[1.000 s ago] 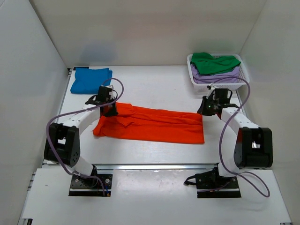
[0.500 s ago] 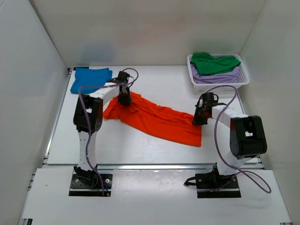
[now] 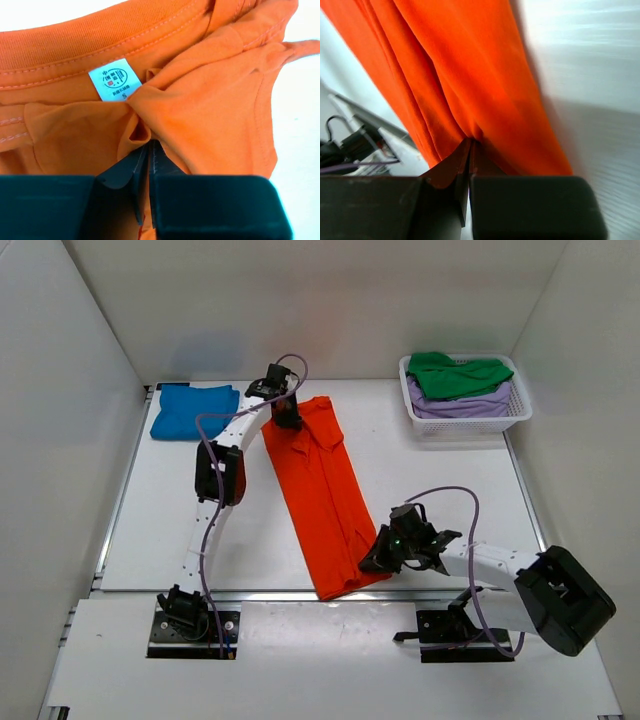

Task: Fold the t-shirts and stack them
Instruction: Rotate the tshirt 90 degrees, then grab the bottom of the folded rectangular tshirt with both arms, then fold the folded rectangular tshirt in 1/3 of the way

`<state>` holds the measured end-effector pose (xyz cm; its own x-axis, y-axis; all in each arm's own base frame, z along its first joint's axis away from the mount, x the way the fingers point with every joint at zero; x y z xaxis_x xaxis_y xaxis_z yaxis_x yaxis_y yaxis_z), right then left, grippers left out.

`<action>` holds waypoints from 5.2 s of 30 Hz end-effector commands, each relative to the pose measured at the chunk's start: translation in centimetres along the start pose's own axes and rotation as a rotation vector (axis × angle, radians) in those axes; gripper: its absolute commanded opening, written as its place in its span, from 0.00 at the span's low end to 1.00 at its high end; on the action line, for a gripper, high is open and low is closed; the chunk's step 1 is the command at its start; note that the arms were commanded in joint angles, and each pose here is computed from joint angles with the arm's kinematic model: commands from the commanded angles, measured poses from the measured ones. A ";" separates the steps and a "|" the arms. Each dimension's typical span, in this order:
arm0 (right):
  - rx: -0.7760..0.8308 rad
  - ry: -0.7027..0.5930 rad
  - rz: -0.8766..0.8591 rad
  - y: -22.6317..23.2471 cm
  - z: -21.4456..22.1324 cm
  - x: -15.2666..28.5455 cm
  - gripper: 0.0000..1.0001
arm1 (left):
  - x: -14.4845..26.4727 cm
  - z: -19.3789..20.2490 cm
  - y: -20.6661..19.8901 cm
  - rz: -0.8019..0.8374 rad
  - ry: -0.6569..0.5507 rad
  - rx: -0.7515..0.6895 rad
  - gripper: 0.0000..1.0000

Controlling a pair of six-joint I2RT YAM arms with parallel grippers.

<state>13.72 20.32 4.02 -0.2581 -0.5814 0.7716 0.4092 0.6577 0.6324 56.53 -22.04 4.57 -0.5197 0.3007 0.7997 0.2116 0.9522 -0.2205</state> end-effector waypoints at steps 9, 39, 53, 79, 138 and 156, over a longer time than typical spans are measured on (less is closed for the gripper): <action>0.112 0.171 -0.060 3.0 2.8 -3.0 0.00 | -1.3 -3.1 0.4 0.144 -0.114 0.129 0.10; 0.350 0.101 -0.065 0.6 -0.9 3.4 0.61 | 22.8 25.6 -6.4 0.166 0.187 -0.119 0.53; 0.323 0.168 -0.049 -0.5 1.8 1.7 0.57 | 24.1 33.2 -8.9 0.262 0.201 -0.010 0.59; 0.391 0.348 0.000 -0.2 6.2 2.7 0.00 | 24.9 38.7 -7.3 0.252 0.340 -0.028 0.00; 0.361 -0.141 -0.209 12.9 -22.3 -4.7 0.51 | 14.2 7.5 0.4 0.118 -0.407 -0.044 0.50; 0.377 -0.091 -0.257 13.8 -23.9 -6.0 0.07 | 11.6 8.7 -1.1 0.206 -0.348 -0.037 0.58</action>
<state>40.36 20.97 4.93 -0.3719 -0.6872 0.6241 0.0471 0.6574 0.7520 41.96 -18.21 7.86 -0.7061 0.4464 0.5497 0.3227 0.8938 -0.3114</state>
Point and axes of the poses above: each gripper's point midway between its finger pads, its own x axis back along the fingers, its own y axis along the line the jaws close on, z = x × y, the point moved 3 cm from there along x, back along the fingers, and after that the axes turned 12 degrees about -x, right-handed, at the moved point
